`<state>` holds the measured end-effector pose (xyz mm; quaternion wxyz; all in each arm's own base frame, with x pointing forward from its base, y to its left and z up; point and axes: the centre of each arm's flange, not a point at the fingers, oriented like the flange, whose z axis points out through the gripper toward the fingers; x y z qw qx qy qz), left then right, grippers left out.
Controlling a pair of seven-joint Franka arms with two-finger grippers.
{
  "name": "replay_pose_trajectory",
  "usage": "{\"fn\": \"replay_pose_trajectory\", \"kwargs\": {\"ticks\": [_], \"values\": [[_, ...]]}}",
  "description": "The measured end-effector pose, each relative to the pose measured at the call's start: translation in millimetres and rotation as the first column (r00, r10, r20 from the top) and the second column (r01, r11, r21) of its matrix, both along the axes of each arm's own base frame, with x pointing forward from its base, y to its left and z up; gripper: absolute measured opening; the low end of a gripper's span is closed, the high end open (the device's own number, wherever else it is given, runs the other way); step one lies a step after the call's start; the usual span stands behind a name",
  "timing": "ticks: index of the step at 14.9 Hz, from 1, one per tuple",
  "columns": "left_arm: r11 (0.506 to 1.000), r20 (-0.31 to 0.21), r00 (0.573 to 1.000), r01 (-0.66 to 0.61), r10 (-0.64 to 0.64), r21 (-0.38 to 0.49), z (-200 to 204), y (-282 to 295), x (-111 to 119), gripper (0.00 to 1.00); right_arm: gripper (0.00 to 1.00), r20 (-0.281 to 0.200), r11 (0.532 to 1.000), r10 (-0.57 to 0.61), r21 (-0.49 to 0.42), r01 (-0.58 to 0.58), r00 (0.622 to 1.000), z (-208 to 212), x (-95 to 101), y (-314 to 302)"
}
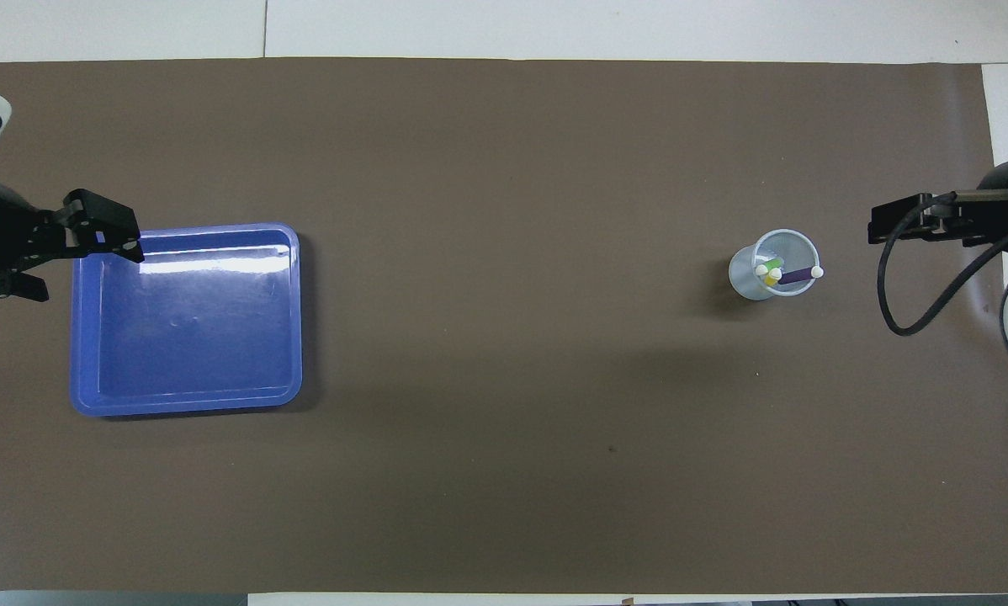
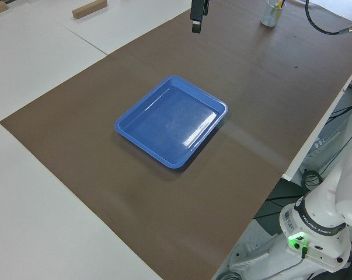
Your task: Transfer and insert pens with both arms
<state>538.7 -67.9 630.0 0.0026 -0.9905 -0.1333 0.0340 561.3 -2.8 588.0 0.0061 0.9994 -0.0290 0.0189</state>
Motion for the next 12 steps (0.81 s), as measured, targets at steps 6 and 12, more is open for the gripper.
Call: {"fn": "replay_pose_trajectory", "kwargs": {"ticks": [6,12], "values": [[0.999,0.049,0.998,0.035,-0.035,-0.004,-8.0,8.7,-6.4,1.00,1.00,-0.015,1.000,-0.008,0.013,0.008,1.000,2.1,-2.4,-0.2],[0.997,0.034,0.996,0.082,-0.082,-0.015,5.9,3.5,-11.9,1.00,1.00,-0.036,1.000,-0.008,0.014,0.009,0.999,6.4,-9.8,0.3]]}}
